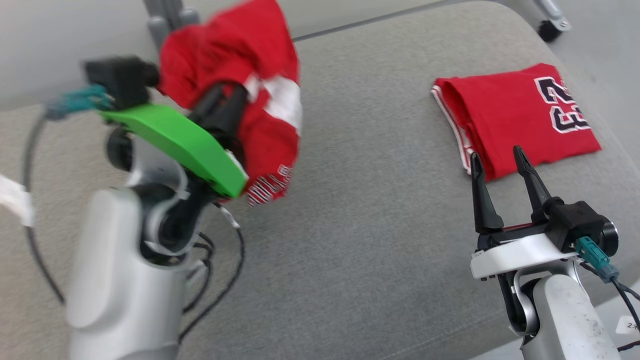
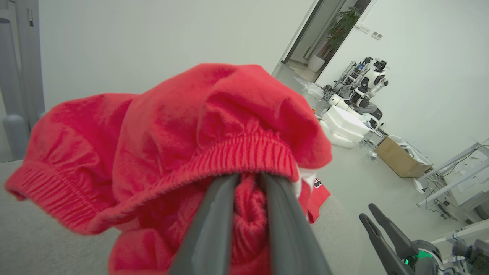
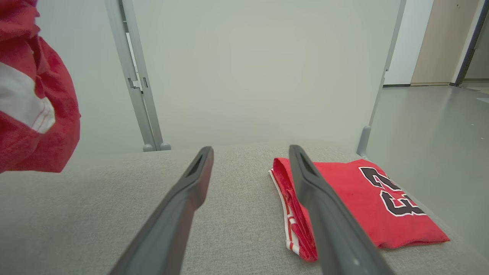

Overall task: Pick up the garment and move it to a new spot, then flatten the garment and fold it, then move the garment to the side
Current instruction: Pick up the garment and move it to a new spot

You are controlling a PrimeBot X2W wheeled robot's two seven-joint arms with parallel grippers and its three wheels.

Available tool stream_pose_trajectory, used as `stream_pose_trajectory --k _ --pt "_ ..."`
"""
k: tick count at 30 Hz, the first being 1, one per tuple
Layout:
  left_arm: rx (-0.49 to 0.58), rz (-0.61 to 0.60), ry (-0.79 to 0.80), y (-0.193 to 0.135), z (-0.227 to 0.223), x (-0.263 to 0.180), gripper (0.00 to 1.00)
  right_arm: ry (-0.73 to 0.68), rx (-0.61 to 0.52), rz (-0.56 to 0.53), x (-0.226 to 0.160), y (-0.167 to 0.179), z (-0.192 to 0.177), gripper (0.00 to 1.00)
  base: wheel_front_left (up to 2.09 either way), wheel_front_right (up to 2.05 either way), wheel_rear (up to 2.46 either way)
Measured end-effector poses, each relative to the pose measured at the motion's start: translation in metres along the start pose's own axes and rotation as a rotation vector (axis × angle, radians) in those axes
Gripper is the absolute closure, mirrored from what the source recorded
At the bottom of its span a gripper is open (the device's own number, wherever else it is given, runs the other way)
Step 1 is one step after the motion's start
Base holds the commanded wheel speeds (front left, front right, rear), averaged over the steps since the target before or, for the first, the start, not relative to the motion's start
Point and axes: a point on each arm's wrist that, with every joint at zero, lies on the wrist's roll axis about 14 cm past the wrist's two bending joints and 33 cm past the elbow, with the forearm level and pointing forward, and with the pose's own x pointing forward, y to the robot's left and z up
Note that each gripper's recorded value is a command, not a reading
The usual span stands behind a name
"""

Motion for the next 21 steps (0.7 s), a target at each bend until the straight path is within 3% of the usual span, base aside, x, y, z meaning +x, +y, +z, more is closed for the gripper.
stream_pose_trajectory --k 8,9,10,14,21 --pt "0.019 0.058 0.242 0.024 -0.135 0.028 1.0 0.039 -0.015 -0.087 -0.017 -0.028 -0.007 0.0 0.0 0.0 0.0" --pt "0.024 0.066 0.276 0.027 -0.15 0.027 0.74 0.044 -0.018 -0.095 -0.018 -0.031 -0.008 0.0 0.0 0.0 0.0" --pt "0.023 0.073 0.3 0.03 -0.163 0.026 0.0 0.049 -0.022 -0.105 -0.019 -0.034 -0.009 0.0 0.0 0.0 0.0" --pt "0.019 0.101 0.361 0.043 -0.199 0.018 0.0 0.08 -0.03 -0.127 -0.024 -0.04 -0.018 0.0 0.0 0.0 0.0" --pt "0.014 0.152 0.244 0.058 -0.186 0.006 0.0 0.083 -0.044 -0.099 -0.014 -0.033 -0.023 0.0 0.0 0.0 0.0"
